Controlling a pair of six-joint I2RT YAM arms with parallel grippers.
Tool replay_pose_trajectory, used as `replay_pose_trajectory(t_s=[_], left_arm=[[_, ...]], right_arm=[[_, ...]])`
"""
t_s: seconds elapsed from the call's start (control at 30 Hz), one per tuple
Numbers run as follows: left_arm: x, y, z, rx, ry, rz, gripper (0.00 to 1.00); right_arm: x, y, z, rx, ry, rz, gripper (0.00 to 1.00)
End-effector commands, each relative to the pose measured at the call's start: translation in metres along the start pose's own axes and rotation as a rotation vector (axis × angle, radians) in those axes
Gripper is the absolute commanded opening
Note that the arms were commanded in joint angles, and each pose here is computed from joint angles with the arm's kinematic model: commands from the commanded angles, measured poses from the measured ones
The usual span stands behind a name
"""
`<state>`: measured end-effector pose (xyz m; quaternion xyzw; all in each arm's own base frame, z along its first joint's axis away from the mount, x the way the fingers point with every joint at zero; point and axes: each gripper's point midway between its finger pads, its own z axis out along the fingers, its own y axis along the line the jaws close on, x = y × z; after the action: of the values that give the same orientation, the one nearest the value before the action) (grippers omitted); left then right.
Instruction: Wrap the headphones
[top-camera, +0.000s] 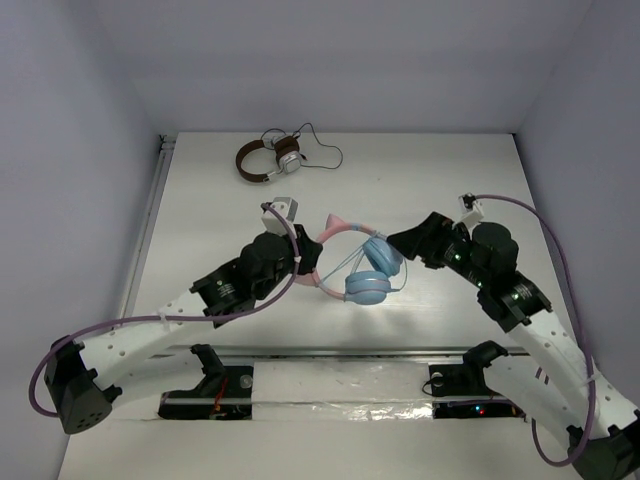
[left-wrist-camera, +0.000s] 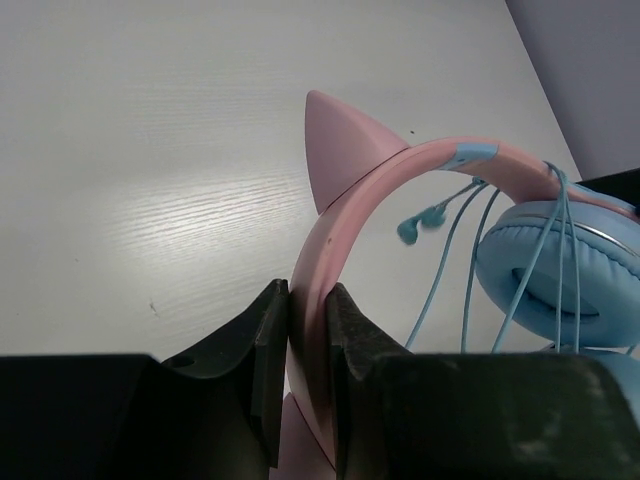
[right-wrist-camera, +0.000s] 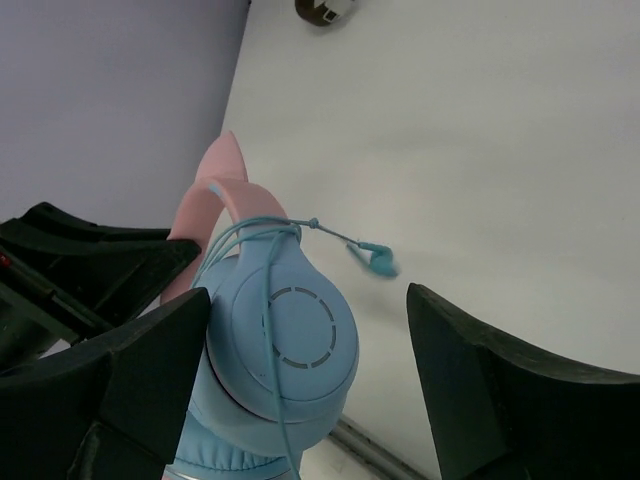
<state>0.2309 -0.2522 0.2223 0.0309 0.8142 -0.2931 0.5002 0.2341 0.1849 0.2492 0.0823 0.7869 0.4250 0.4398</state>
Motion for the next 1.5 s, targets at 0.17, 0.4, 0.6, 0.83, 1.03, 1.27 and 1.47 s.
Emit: replay_pose_trajectory(t_s=[0.17,0.4,0.6,0.83,1.03,1.27,1.47], left_arm=[[-0.056,-0.030,-0.002,0.098,-0.178,-0.117,0.00],[-0.034,-0.027,0.010,0.083,-0.131,-0.075,0.00],[-0.002,-0.029,0.009,0.040,-0.093,-0.035,0.00],[0.051,-0.048,-0.003,0.059,-0.016,-0.050,0.00],[0.098,-0.041,-0.006,0.043,0.047,-0.093,0.00],[0.123,-0.030,0.010,-0.003,0.092,-0.074,0.00],[0.131,-0.012,0.048,-0.047,0.110,-0.083,0.00]], right_arm=[[-0.042,-0.003,-0.029,0.082,-0.215,-0.070,0.87],[-0.076,0.016,-0.060,0.127,-0.303,-0.182,1.00],[-0.096,0.031,-0.092,0.090,-0.428,-0.207,0.92],[-0.096,0.042,-0.111,0.036,-0.462,-0.265,0.00],[-0.091,0.039,-0.114,0.037,-0.449,-0.265,0.00],[-0.083,0.037,-0.105,0.016,-0.427,-0.261,0.00],[-0.075,0.034,-0.097,-0.001,-0.397,-0.251,0.00]])
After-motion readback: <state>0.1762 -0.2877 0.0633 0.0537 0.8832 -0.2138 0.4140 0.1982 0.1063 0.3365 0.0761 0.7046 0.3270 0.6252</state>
